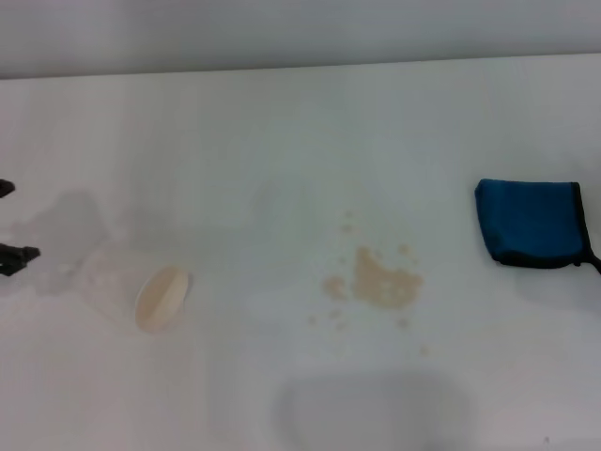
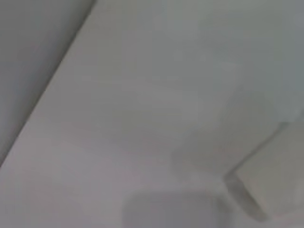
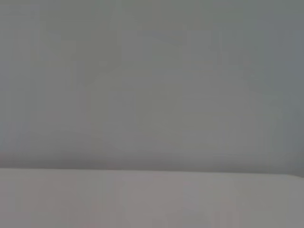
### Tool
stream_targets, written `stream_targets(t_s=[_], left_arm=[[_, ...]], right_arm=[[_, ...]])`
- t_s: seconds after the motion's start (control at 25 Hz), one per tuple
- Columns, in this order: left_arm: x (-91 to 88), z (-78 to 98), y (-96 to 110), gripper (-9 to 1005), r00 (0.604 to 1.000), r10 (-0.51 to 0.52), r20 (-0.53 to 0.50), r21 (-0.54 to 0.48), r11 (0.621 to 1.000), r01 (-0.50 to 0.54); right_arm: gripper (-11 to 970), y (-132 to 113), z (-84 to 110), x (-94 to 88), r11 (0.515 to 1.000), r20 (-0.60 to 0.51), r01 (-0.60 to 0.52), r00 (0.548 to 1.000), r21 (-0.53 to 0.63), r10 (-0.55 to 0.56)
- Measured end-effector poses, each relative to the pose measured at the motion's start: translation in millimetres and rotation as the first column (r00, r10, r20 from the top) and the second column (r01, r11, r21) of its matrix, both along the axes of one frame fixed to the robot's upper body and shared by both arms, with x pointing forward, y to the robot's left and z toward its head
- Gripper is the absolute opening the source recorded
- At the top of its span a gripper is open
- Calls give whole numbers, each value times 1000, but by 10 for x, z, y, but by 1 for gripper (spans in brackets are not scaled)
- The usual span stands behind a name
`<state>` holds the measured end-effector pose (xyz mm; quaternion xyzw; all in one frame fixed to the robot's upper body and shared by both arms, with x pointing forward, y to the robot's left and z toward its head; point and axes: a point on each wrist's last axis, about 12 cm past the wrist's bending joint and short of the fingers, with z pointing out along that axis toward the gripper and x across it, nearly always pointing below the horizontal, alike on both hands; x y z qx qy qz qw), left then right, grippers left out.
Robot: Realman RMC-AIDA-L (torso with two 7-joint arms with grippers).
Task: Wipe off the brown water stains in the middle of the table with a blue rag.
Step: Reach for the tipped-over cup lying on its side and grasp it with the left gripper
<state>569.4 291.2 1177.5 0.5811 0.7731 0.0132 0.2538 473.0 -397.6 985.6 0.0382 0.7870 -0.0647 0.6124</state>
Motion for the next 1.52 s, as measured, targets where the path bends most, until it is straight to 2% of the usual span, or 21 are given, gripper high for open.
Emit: stream_targets(t_s=[0.32,0.48,0.72,1.2,1.52], left_arm=[[0,-24,-324,861,989,-144,-22,59,988,145],[-54,-96,-565,861,970,-238,-57,83,967,242],[-92,-119,-735,862,949,-302,-91,110,944,311],[-56,-137,-768,861,944,-318,-90,127,936,328],[-17,-298,-822,862,933,-342,-110,139,924,355]], right_arm=[[872,7,-24,-16,1000,-12,10,1000,11,-10],[872,0,-38,-10,1000,-27,18,999,14,-17],[872,-17,-41,9,1000,-39,26,999,17,-25],[872,-17,-37,16,1000,-38,25,999,17,-25],[872,-10,-42,8,1000,-42,17,999,14,-16]])
